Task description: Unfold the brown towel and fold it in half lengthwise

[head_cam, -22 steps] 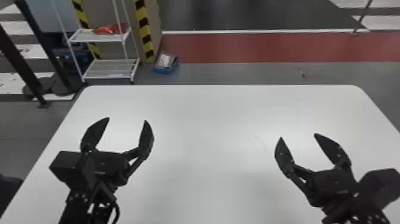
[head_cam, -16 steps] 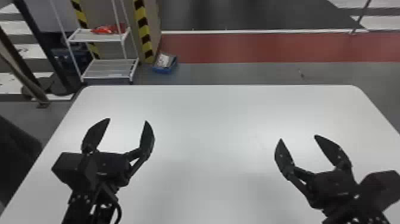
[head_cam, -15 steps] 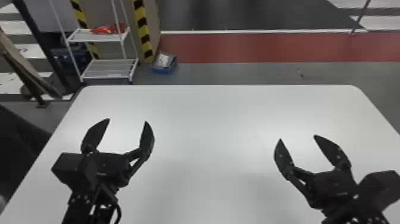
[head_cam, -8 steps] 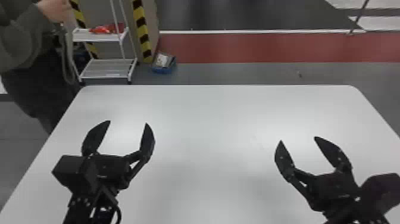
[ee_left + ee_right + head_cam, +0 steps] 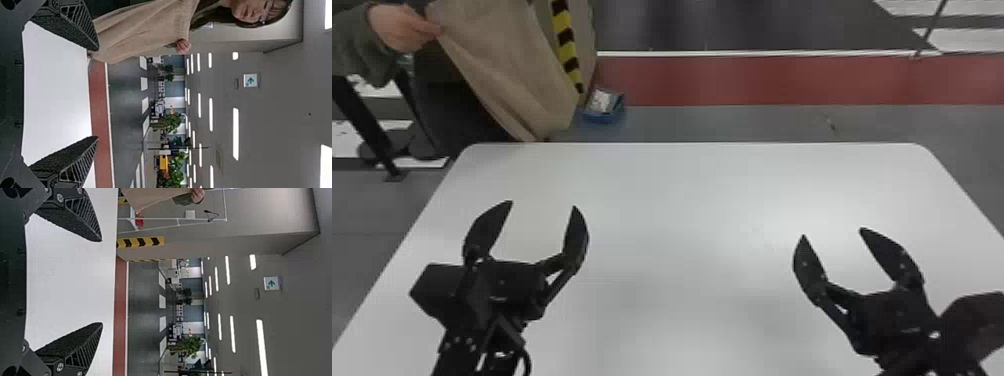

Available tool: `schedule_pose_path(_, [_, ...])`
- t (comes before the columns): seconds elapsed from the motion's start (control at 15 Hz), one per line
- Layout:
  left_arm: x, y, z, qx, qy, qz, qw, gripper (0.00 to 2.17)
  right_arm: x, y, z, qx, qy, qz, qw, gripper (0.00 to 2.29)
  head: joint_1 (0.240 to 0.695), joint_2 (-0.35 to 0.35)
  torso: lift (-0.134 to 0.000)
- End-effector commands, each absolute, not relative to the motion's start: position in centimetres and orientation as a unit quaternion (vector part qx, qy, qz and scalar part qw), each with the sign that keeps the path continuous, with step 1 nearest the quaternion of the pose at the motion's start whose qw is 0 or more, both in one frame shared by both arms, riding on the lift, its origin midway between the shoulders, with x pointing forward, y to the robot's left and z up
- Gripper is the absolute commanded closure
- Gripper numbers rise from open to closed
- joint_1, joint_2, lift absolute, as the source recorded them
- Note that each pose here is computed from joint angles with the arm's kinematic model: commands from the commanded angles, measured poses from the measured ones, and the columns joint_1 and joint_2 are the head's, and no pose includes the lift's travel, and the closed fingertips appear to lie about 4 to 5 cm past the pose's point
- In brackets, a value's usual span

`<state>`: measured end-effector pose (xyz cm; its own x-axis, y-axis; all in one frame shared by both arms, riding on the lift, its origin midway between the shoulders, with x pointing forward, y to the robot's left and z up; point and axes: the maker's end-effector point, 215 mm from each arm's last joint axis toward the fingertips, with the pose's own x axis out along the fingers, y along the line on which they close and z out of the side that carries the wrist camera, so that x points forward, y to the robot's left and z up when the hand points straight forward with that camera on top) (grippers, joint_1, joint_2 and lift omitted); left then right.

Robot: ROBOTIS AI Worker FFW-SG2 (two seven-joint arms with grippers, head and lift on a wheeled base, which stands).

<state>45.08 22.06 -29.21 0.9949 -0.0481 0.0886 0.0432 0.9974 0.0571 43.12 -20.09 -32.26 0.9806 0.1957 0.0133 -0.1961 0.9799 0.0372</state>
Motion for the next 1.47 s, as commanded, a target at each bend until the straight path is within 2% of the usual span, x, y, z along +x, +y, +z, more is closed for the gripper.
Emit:
schedule_pose_path(0.0, [44.97, 22.02, -28.99, 0.028, -0.047, -0.023, 0.998, 0.09, 42.98, -20.14, -32.03, 0.018, -0.006, 0.098, 0.995, 0.13, 0.695, 0.025, -0.125])
schedule_pose_path(1.4, [44.67, 21.84, -29.31, 0.030, -0.045, -0.025, 0.998, 0.09, 42.55, -20.26, -32.41, 0.022, -0.002, 0.097, 0.995, 0.13, 0.695, 0.019, -0.125])
